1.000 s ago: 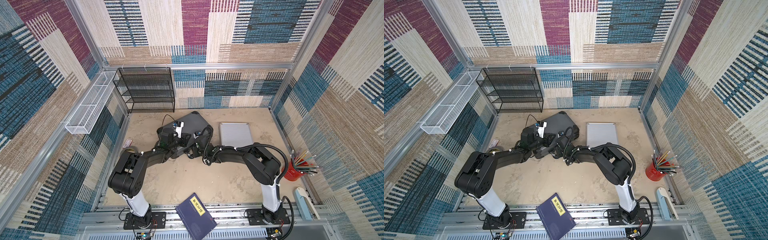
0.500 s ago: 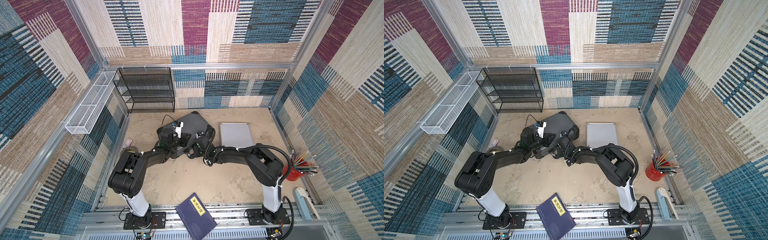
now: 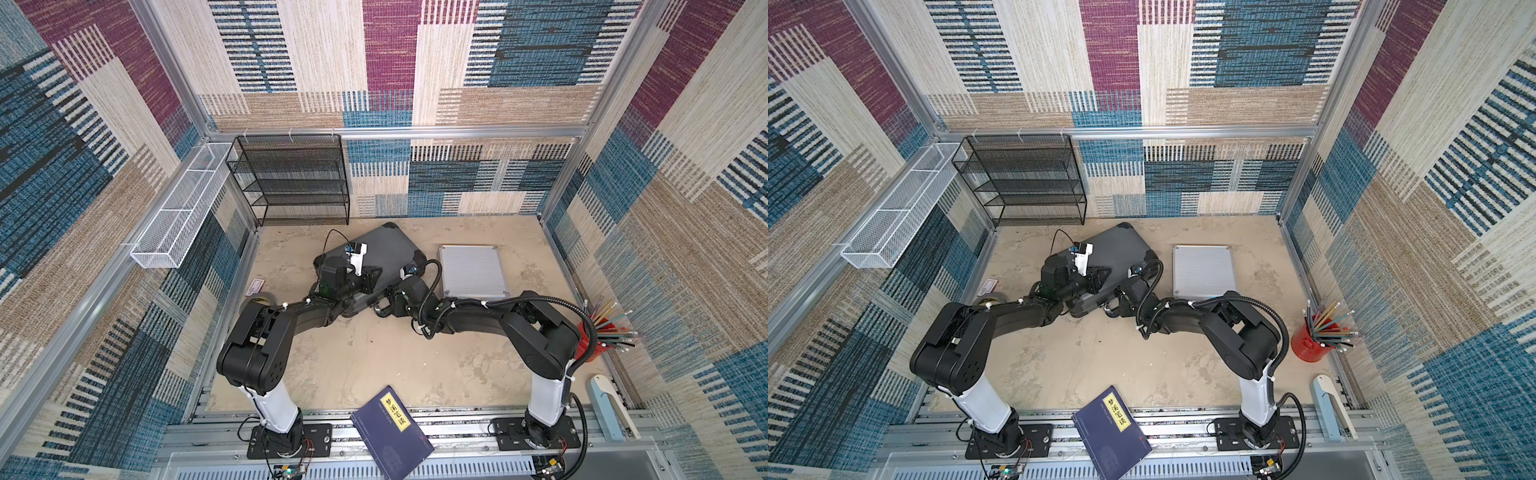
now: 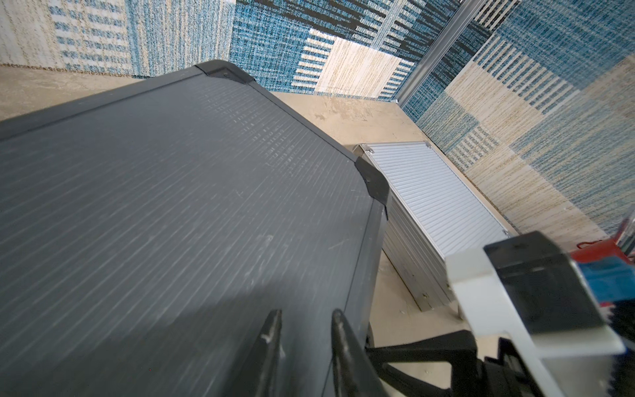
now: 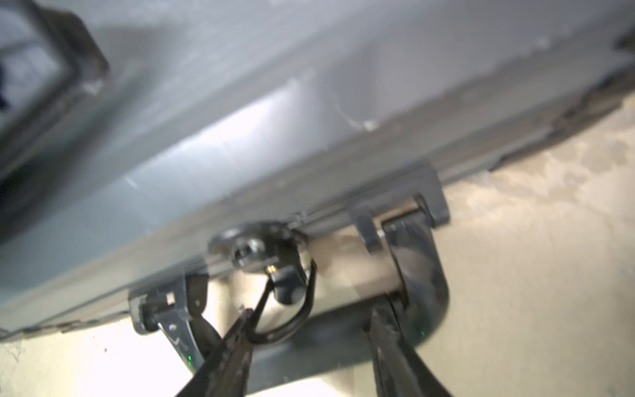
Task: Open the poker set cases
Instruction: Open the case lid on the poker set case.
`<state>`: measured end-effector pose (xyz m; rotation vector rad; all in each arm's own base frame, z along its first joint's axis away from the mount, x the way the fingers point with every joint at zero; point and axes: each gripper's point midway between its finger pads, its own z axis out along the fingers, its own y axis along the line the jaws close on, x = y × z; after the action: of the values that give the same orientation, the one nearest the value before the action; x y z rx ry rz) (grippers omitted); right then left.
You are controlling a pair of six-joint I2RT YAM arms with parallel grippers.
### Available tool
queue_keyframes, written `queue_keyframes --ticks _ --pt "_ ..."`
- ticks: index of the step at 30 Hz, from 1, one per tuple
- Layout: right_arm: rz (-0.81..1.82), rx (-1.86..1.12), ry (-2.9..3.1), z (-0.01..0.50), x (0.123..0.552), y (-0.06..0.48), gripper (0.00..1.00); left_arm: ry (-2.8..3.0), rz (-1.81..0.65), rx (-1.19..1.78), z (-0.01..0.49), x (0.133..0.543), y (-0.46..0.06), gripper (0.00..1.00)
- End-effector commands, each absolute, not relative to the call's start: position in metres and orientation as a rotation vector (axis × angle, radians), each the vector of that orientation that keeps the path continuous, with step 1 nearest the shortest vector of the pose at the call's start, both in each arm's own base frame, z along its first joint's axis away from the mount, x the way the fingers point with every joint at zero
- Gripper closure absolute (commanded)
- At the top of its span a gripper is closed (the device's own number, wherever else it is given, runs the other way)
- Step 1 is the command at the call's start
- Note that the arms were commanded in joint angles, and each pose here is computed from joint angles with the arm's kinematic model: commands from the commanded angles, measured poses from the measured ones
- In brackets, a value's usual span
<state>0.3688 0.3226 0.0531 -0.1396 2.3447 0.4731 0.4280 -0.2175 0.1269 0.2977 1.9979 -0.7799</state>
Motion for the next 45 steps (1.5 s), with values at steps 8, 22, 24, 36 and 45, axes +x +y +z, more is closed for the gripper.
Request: queue_keyframes --ticks 8,22,24,36,45 --pt "0.377 -0.075 2.369 0.057 0.362 0.295 0.42 2.247 -0.785 0.235 0.074 0.402 -0.209 0.72" --pt "0.462 -0.180 2.302 0.113 0.391 0.272 0.35 2.236 -0.780 0.246 0.086 0.403 -0.209 0.70" --pt "0.425 -0.186 2.262 0.129 0.406 0.258 0.33 2.227 -0.761 0.249 0.095 0.404 -0.207 0.68" --pt "0.464 -0.355 2.154 0.171 0.511 0.234 0.22 2.146 -0.601 0.258 0.178 0.396 -0.183 0.52" --pt "0.660 -0.441 2.169 0.156 0.563 0.241 0.20 2.144 -0.514 0.084 0.194 0.367 -0.133 0.42"
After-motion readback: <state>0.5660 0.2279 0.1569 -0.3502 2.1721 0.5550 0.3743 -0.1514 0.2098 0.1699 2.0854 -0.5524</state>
